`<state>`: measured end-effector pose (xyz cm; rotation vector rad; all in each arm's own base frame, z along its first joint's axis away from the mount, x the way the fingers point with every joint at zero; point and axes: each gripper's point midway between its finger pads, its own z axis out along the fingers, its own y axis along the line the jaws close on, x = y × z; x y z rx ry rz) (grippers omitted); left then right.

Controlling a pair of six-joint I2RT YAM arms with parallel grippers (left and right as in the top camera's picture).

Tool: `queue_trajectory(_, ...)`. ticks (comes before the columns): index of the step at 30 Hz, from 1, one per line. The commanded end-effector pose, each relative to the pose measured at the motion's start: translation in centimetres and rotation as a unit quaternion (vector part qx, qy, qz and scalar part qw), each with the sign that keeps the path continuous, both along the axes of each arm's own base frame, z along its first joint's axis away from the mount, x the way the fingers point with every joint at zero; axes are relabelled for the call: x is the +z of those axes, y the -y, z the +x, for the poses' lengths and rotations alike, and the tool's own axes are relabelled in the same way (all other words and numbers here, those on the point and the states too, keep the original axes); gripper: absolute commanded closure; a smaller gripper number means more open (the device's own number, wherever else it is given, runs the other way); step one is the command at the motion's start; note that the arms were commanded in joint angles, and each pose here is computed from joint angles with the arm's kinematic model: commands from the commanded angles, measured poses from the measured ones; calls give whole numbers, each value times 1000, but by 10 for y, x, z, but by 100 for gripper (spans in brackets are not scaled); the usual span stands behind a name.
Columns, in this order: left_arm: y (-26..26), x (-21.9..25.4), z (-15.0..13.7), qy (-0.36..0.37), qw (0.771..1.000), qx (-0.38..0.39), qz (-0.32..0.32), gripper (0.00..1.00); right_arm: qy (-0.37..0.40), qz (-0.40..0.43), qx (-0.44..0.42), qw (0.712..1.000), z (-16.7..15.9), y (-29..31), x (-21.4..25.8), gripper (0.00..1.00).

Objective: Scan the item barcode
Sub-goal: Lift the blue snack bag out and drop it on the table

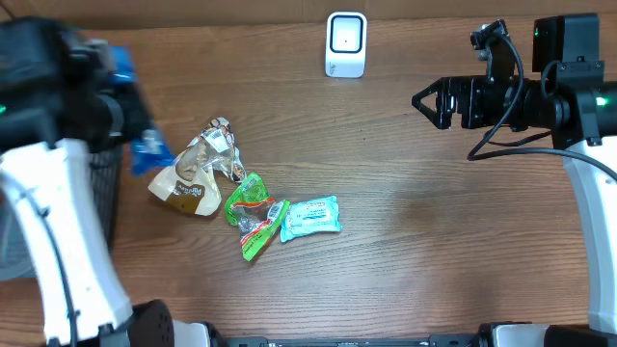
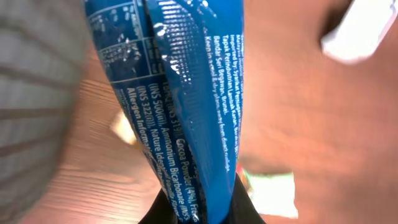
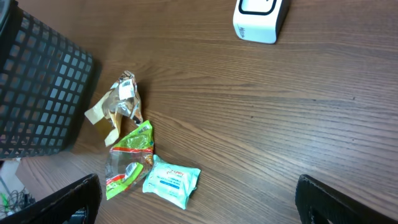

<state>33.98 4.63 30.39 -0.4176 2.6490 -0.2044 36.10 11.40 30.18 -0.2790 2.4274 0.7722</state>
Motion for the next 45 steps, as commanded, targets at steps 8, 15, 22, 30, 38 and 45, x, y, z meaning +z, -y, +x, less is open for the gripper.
queue_trajectory(8,201,-122,7,-104,944,-259,-179,96,16,2,1,1000,2,-1,11,0)
queue_trajectory(15,277,-208,-25,-221,915,-288,-177,96,17,2,1,1000,2,-1,11,0)
queue_trajectory(22,317,-262,-46,-268,905,-302,-131,96,16,2,1,1000,2,-1,11,0)
queue_trajectory(30,254,-288,-42,-309,943,-123,27,96,17,2,1,1000,2,-1,11,0)
queue_trajectory(38,219,-287,-40,-321,942,-63,73,96,16,2,1,1000,2,-1,11,0)
queue_trajectory(45,255,-256,-35,-314,920,-233,-35,46,26,2,1,1000,5,-1,14,0)
